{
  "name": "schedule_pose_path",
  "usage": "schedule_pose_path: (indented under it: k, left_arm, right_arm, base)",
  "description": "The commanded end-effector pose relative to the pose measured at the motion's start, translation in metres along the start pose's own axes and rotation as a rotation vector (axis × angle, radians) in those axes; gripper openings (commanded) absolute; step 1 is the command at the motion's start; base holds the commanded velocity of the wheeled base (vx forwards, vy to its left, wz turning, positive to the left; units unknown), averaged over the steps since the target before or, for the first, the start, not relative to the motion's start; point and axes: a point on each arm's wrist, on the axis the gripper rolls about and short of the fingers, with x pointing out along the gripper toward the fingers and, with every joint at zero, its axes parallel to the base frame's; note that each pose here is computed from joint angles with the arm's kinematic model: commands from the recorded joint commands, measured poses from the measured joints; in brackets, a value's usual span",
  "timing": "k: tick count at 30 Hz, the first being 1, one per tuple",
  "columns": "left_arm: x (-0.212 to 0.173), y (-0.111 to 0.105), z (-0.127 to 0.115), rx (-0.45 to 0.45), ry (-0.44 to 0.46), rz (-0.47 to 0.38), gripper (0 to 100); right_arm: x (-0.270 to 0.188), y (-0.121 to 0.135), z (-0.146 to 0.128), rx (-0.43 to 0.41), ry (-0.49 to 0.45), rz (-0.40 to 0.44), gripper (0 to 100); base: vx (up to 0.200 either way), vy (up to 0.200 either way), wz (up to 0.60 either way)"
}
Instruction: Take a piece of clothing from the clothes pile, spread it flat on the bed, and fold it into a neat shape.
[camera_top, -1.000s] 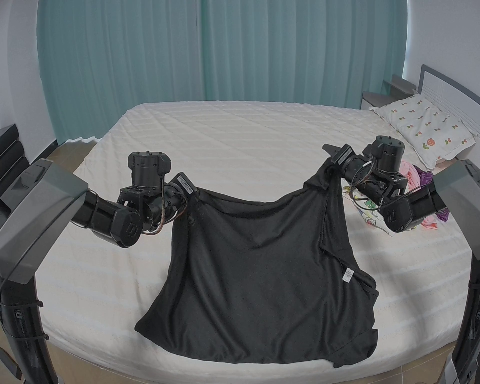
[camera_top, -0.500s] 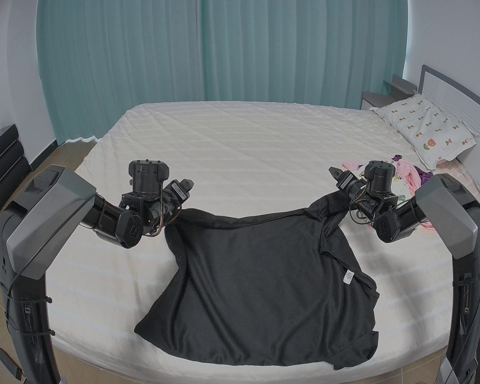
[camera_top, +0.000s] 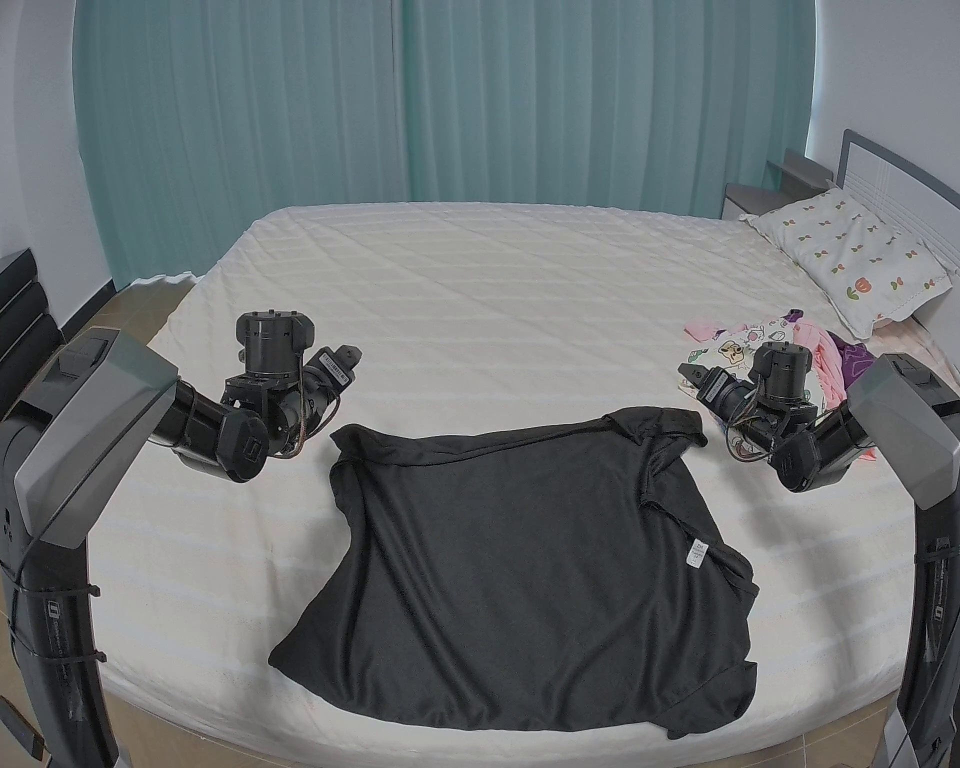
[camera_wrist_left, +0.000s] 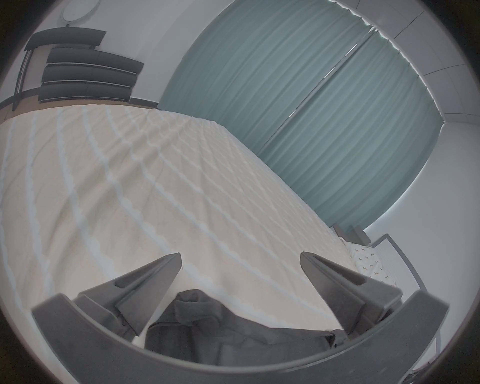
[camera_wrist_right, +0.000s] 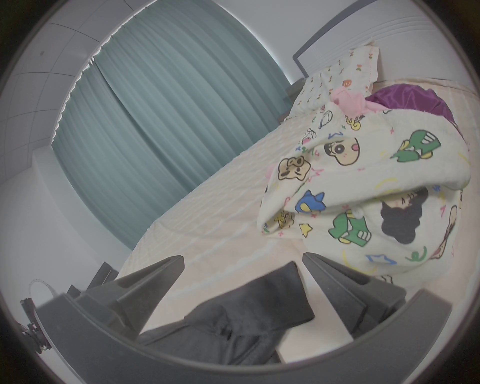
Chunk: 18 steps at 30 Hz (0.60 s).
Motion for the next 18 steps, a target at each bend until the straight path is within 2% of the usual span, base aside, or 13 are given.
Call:
schedule_pose_path:
  k: [1,3,7,10,14,18]
  left_arm:
    - [-0.019,0.004,-0.008,-0.003,0.041,0.021,100]
    - [-0.027,0.001,-0.009,-0.004,0.051,0.015,100]
    - [-0.071,0.000,-0.026,-0.011,0.133,0.021,100]
    - [-0.092,0.008,-0.036,-0.010,0.176,0.036,100]
    - [-0.105,0.016,-0.047,-0.038,0.186,0.024,100]
    - [-0.107,0.022,-0.054,-0.102,0.180,0.008,100]
  right_arm:
    - [-0.019,-0.001,0.000,0.001,0.045,0.000,100]
    - [-0.023,-0.002,-0.003,-0.001,0.059,-0.007,100]
    - [-0.057,0.004,-0.025,-0.028,0.125,-0.005,100]
    - [-0.077,0.017,-0.037,-0.059,0.152,0.052,100]
    - [-0.086,0.038,-0.057,-0.110,0.210,0.098,100]
    - [-0.084,0.044,-0.079,-0.189,0.277,0.109,100]
  base:
    - [0.000,0.000,0.00]
    - [0.000,0.000,0.00]
    - [0.000,0.000,0.00]
    - [0.000,0.000,0.00]
    - [0.000,0.000,0.00]
    - [0.000,0.000,0.00]
